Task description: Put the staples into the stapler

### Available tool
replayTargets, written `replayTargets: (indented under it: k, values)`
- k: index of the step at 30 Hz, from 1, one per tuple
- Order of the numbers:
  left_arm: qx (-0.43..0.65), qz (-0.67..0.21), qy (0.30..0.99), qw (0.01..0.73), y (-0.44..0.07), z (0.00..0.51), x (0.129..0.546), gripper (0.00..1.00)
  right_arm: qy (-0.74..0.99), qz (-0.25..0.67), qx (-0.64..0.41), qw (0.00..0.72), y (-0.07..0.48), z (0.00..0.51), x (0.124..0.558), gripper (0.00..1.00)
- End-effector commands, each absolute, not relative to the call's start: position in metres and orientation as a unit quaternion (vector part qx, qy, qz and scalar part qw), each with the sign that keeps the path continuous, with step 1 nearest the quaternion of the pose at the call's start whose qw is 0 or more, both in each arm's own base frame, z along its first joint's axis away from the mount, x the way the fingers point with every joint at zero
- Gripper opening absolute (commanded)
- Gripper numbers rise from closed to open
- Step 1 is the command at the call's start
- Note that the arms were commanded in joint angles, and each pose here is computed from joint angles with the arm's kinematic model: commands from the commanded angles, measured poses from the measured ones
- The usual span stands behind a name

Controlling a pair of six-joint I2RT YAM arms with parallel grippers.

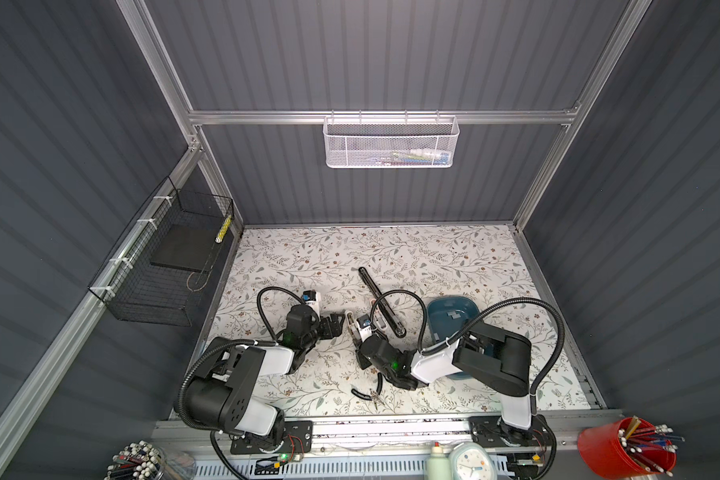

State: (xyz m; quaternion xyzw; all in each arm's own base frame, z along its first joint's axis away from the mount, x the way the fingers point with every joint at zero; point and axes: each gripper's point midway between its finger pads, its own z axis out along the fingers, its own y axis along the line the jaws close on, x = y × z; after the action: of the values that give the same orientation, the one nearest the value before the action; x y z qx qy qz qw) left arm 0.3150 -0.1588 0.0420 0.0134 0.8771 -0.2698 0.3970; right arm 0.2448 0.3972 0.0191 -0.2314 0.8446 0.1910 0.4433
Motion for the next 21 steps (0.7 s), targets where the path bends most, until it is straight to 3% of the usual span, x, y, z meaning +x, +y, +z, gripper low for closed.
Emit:
replayTargets:
  k: [1,14,17,21]
  values:
    - [0.049,-0.289,0.867,0.402,-0.174,0.047,0.309,0.85,0.872,0.152,-0.274,0.375,0.379,-0.026,0.223,0.2]
    - [0.095,-0.288,0.851,0.428,-0.187,0.049,0.281,0.86,0.874,0.15,-0.27,0.376,0.379,-0.027,0.224,0.22]
    - [0.097,-0.291,0.849,0.431,-0.187,0.051,0.279,0.85,0.873,0.15,-0.269,0.377,0.379,-0.026,0.225,0.33]
    - [0.096,-0.287,0.848,0.435,-0.185,0.054,0.279,0.84,0.87,0.16,-0.264,0.384,0.38,-0.018,0.225,0.39]
